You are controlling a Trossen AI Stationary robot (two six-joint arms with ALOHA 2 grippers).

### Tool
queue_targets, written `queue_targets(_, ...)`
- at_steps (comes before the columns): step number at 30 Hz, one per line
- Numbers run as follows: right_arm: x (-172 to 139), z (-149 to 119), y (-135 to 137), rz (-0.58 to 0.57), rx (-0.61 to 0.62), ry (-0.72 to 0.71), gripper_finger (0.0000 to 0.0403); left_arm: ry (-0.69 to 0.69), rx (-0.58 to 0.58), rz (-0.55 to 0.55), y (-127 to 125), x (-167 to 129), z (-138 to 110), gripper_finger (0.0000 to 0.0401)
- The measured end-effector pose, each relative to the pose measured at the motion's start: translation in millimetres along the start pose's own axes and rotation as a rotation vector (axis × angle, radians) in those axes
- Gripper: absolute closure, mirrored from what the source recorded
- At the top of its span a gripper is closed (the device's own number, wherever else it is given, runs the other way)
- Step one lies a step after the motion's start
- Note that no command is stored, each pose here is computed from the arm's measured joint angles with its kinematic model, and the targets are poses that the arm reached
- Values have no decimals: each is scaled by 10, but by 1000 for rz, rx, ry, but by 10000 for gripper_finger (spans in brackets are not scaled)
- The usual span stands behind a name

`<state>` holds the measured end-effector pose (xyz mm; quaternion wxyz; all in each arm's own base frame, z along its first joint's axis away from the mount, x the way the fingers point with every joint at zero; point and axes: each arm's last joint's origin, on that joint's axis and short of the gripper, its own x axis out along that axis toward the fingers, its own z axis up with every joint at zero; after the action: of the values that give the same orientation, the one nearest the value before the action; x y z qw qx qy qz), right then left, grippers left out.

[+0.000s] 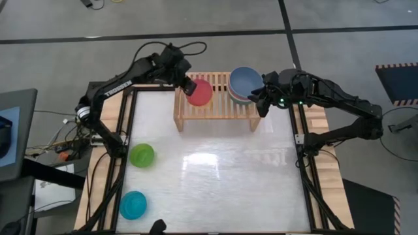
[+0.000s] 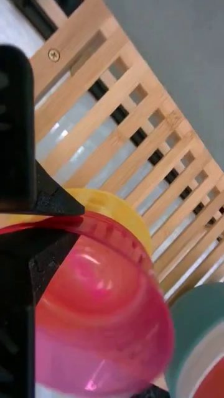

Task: Place and stack bowls onto a shelf
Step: Stack the pink bowl on top of the yellow bowl on the shelf, then stack the green bowl on top of the pink bowl on the shelf

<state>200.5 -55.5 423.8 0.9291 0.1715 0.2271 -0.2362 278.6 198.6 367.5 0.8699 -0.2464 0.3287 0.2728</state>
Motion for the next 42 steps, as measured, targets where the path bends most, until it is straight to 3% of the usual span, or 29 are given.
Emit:
queue_targets(9, 1, 14, -2, 1, -4, -13, 239, -13, -40, 13, 96, -34, 50, 276)
queue_targets(14, 0, 12, 1, 2, -5, -12, 239, -2, -11, 46, 51, -444, 89, 224)
queue_targets(18, 0, 12, 4, 3, 1, -12, 239, 33, 66, 140, -30, -740, -79, 212)
queue_targets(23, 36, 20, 8, 1, 6, -12, 239, 110, 51, 156, -46, -844, -520, 211)
queue_targets(31, 236, 36, 118, 27, 16, -10, 239, 209, -126, 151, -100, -858, -1502, 216)
queue_targets(38, 402, 65, 261, 75, 7, -44, 239, 422, -143, 181, 34, -589, -2295, 231)
queue_targets(42, 381, 74, 325, 109, 3, -69, 239, 546, -182, 195, 114, -435, -2604, 232)
